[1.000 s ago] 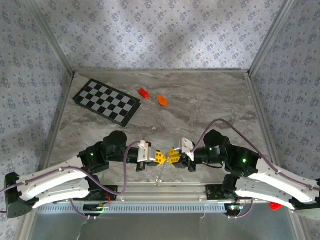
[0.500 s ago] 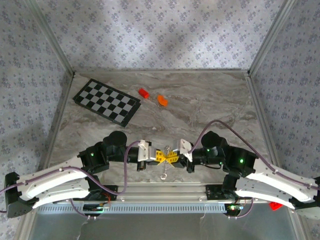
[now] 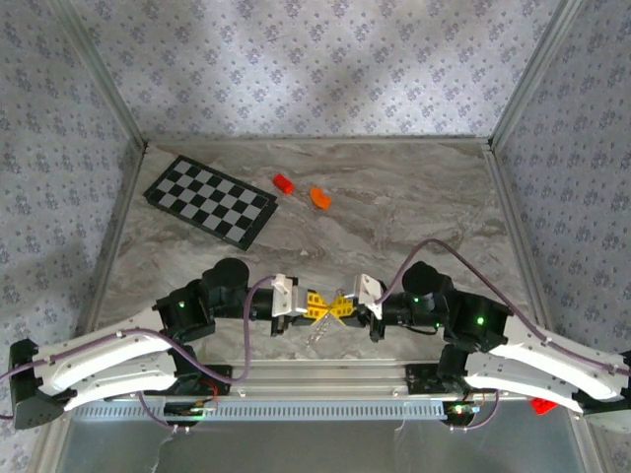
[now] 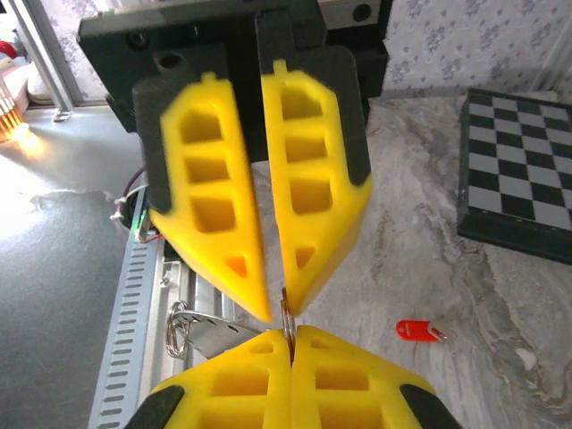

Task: Put the keys on the keyring

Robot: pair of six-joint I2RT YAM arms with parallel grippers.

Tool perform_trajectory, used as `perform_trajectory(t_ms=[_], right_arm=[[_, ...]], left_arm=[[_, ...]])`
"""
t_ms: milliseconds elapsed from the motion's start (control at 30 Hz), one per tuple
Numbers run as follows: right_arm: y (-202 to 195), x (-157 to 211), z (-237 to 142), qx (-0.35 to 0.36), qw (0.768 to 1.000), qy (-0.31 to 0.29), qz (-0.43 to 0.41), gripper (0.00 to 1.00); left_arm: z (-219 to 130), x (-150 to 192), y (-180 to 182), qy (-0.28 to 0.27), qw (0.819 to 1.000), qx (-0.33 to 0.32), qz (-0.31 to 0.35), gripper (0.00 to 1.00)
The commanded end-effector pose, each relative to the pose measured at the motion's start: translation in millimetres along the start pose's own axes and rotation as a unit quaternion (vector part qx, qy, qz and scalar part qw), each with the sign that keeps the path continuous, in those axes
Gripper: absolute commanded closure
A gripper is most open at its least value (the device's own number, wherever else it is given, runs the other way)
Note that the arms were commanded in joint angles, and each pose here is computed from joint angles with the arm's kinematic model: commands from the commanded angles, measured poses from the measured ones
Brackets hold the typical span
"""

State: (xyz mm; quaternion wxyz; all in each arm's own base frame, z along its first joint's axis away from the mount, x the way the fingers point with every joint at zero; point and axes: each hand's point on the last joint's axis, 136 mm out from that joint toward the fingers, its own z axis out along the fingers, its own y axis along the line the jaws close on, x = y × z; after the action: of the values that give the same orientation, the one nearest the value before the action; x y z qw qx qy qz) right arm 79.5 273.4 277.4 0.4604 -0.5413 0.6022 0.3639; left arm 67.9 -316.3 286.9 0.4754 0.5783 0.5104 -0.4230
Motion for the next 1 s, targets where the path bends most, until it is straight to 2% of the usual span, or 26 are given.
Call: perform_trajectory(t_ms=[0,133,333,533,700,967], right_arm=[[-8,-13,-10,0.029,0.999,-0.040,-0.017,1.00],[-1,-22,-14,0.015,0.997,-0.075,-0.028,1.00],[12,-47,-25,-0.010,0.981,-0.188,-0.046,1.00],[22,-68,-37,-0.032,0.964,-0.256,-0.060,1.00],[26,-74,-39,-0.043,0.960,-0.268,-0.065,1.00],[30,-81,-41,-0.055,0.954,-0.286,-0.072,1.00]], left_arm=[[-12,-32,-10,-0.065,0.998,0.015,0.015,0.82],[-23,-41,-5,-0.097,0.995,-0.016,0.014,0.68],[-34,-57,-12,-0.140,0.990,-0.003,0.009,0.62],[-29,-58,-14,-0.148,0.989,0.011,-0.006,0.61],[-29,-63,-12,-0.170,0.985,0.009,-0.015,0.62],[-28,-61,-15,-0.171,0.985,0.020,-0.020,0.67]])
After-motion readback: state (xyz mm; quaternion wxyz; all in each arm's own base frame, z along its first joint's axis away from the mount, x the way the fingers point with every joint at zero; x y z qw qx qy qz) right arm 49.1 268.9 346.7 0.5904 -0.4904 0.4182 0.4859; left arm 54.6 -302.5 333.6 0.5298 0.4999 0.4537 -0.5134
